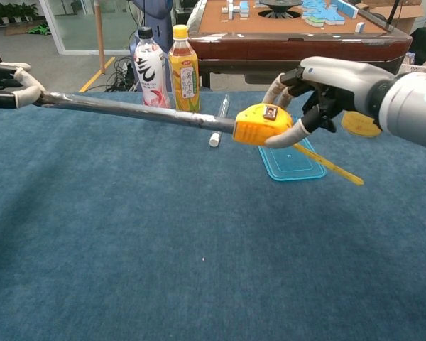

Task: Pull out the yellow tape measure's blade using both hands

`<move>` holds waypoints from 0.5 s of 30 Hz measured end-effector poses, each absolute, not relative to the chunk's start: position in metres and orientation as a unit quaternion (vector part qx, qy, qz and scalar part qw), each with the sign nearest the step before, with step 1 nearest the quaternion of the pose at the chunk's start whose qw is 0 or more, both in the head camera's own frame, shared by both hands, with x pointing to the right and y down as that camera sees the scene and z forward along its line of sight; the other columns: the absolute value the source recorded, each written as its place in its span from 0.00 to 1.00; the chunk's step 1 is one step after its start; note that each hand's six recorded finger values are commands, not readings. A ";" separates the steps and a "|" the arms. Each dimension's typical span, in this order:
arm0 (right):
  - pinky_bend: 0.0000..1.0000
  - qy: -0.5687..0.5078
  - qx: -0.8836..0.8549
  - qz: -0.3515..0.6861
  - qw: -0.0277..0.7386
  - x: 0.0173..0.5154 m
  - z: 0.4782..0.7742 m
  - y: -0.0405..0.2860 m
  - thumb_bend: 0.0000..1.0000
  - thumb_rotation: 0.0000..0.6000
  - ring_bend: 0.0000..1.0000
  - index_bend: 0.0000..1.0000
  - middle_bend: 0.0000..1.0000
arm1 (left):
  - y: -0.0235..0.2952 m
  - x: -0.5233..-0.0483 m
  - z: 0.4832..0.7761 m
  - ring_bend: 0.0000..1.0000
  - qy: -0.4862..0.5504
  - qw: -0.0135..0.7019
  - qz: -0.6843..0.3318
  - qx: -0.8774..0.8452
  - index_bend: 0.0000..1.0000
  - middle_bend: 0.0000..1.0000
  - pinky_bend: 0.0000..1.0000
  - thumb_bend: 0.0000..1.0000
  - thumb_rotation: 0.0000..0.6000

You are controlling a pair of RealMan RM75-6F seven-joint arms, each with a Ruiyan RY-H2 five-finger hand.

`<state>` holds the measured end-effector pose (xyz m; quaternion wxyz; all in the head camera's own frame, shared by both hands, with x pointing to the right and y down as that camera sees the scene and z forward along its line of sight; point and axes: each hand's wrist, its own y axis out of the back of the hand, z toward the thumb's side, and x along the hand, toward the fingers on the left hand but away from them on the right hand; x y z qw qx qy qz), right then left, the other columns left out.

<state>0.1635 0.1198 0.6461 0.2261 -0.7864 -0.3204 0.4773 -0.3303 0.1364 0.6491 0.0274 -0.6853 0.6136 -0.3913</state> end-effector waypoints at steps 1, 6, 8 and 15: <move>0.74 -0.322 -0.786 0.478 0.223 0.168 0.647 0.121 0.70 1.00 0.80 0.85 0.81 | 0.137 -0.330 0.649 0.00 0.614 0.028 -0.390 -0.686 0.55 0.00 0.00 0.46 1.00; 0.74 -0.328 -0.786 0.478 0.213 0.184 0.651 0.127 0.70 1.00 0.80 0.85 0.81 | 0.137 -0.328 0.649 0.00 0.615 0.031 -0.385 -0.687 0.54 0.00 0.00 0.46 1.00; 0.74 -0.331 -0.785 0.480 0.210 0.192 0.654 0.130 0.70 1.00 0.80 0.85 0.82 | 0.137 -0.328 0.649 0.00 0.615 0.032 -0.385 -0.688 0.54 0.00 0.00 0.46 1.00; 0.74 -0.337 -0.781 0.487 0.199 0.214 0.661 0.137 0.70 1.00 0.80 0.85 0.82 | 0.134 -0.329 0.648 0.00 0.617 0.038 -0.384 -0.686 0.54 0.00 0.00 0.46 1.00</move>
